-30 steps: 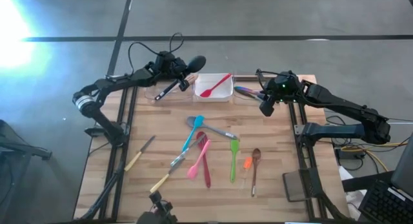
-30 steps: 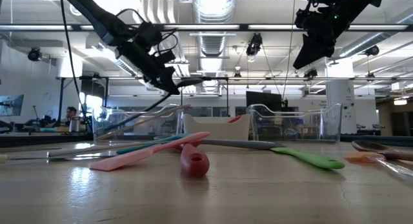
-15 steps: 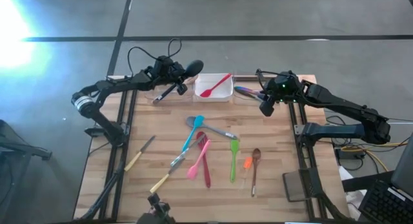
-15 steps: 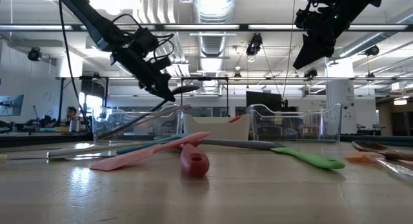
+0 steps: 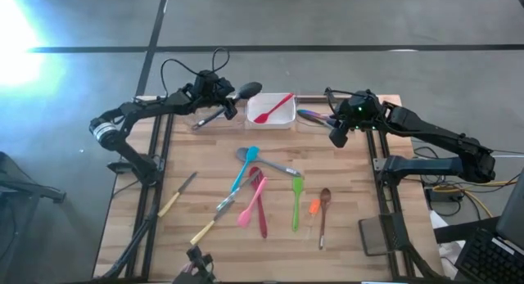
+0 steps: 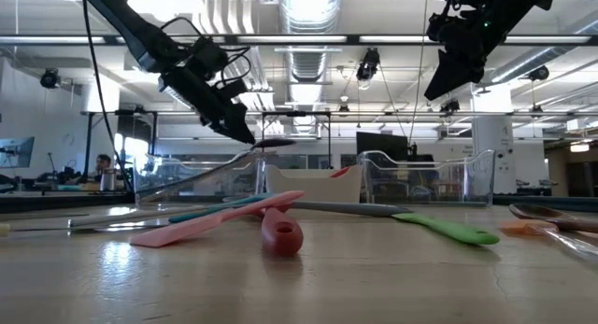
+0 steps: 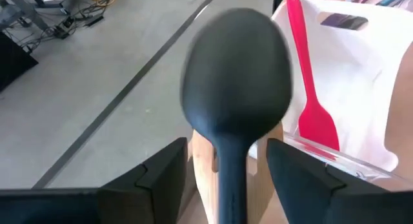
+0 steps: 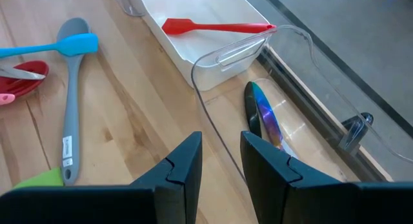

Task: Pick & Place Kitchen Items
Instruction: Put the blue spatula into the white bin

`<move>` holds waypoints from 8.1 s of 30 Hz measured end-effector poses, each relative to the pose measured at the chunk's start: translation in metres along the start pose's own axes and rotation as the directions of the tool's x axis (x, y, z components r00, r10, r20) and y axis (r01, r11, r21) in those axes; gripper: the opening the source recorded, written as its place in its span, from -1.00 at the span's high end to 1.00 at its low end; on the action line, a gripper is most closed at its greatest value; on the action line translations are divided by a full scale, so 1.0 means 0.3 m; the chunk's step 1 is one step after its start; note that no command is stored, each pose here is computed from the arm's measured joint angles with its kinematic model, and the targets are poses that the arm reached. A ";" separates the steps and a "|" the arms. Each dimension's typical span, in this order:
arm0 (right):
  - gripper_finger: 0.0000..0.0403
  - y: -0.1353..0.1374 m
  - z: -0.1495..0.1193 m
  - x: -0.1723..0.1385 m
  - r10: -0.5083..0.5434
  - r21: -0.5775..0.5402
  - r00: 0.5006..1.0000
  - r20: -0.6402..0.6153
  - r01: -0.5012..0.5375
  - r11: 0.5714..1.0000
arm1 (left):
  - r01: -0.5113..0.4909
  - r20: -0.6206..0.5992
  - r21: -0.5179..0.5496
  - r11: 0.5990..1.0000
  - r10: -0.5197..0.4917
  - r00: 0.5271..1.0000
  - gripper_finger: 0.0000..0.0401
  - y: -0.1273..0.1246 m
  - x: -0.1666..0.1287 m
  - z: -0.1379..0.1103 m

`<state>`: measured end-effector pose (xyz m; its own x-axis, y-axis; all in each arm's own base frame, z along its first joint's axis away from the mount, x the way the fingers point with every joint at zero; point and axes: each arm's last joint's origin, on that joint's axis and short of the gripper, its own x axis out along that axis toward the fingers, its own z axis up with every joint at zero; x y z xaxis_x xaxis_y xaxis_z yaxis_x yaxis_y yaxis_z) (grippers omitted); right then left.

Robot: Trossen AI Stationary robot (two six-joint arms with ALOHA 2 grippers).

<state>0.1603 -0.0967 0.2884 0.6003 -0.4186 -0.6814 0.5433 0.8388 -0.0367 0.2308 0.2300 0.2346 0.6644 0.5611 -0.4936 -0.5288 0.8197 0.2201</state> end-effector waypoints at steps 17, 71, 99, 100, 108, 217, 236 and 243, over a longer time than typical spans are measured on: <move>0.52 0.005 0.001 -0.001 0.008 0.013 1.000 0.003 -0.008 1.000 | 0.056 0.116 -0.053 0.997 -0.050 0.992 -0.11 -0.058 -0.361 0.147; 0.52 0.050 0.022 -0.005 0.062 -0.028 0.995 0.073 -0.060 0.998 | 0.196 -0.311 -0.647 0.737 -0.489 0.815 -0.09 -0.587 -0.094 -0.223; 0.52 0.050 0.021 -0.005 0.061 -0.031 0.996 0.070 -0.059 0.998 | 0.259 -0.259 -0.660 0.705 -0.537 0.803 -0.01 -0.649 -0.021 -0.250; 0.52 0.050 0.021 -0.005 0.061 -0.031 0.996 0.070 -0.059 0.998 | 0.261 -0.255 -0.660 0.705 -0.537 0.804 0.03 -0.650 -0.020 -0.249; 0.52 0.050 0.020 -0.005 0.061 -0.028 0.996 0.068 -0.059 0.998 | 0.272 -0.256 -0.644 0.715 -0.537 0.804 0.62 -0.648 -0.023 -0.250; 0.33 0.304 0.369 0.273 0.890 0.192 0.358 0.283 -0.930 0.313 | -0.486 0.386 0.870 -0.076 -0.506 0.771 0.89 -0.848 -0.473 0.256; 0.28 0.320 0.359 0.267 0.860 0.203 0.419 0.292 -0.906 0.372 | -0.499 0.406 0.866 -0.046 -0.518 0.753 0.89 -0.848 -0.486 0.279; 0.28 0.346 0.362 0.256 0.860 0.188 0.407 0.308 -0.912 0.365 | -0.506 0.414 0.862 -0.025 -0.542 0.731 0.89 -0.852 -0.488 0.293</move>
<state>0.3266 -0.0796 0.3118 0.8925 0.4432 -0.0838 -0.2391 0.6223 0.7453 0.3151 -0.0515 0.3245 0.9912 0.0138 -0.1320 0.1320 -0.2051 0.9698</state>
